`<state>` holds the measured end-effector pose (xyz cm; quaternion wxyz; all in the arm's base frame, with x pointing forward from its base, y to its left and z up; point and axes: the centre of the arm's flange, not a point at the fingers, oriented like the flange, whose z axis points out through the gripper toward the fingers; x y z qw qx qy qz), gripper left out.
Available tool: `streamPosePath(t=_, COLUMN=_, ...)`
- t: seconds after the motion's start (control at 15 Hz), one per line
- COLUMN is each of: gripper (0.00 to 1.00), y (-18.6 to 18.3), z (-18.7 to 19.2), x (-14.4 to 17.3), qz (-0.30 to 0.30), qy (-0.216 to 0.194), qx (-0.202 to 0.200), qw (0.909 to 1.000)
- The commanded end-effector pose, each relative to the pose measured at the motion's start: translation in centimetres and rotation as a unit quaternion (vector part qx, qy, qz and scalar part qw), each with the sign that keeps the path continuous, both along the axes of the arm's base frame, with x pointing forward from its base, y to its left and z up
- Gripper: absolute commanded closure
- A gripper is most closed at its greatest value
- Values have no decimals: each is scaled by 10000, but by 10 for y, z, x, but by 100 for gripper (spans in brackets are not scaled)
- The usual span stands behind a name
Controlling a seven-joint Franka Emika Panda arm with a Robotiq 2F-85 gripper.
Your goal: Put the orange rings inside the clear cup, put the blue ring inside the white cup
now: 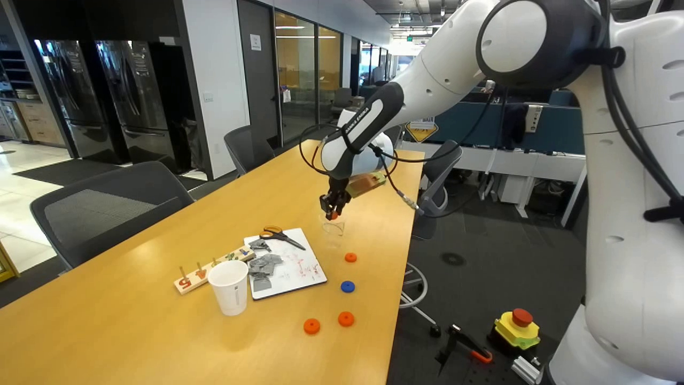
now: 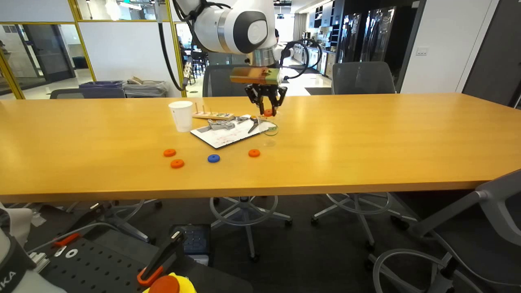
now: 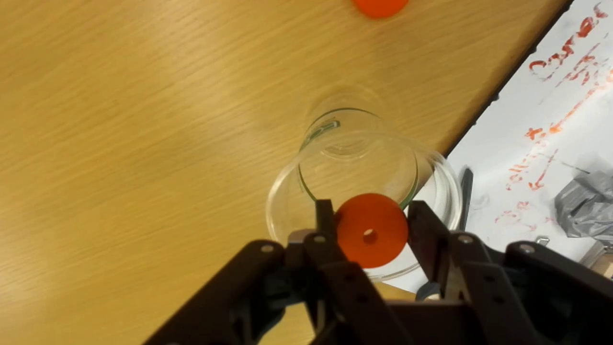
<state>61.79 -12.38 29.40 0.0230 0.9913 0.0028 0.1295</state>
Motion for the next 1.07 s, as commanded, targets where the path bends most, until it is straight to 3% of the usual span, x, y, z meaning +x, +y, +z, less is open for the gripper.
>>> streamPosePath(t=0.0, gripper=26, y=-1, z=13, x=10, qz=-124, qy=-2, qx=63, qw=9999)
streamPosePath(t=0.2, gripper=3, y=3, z=28, x=-1, qz=-148, qy=-77, qx=25, qw=9999)
streamPosePath(t=0.27, gripper=0, y=5, z=35, x=-9, qz=-180, qy=-57, qx=2, qw=9998)
streamPosePath(t=0.67, gripper=0, y=11, z=56, x=-65, qz=-171, qy=453, qx=10, qw=9988)
streamPosePath(t=1.0, gripper=0, y=22, z=15, x=-87, qz=-23, qy=1026, qx=235, qw=9944)
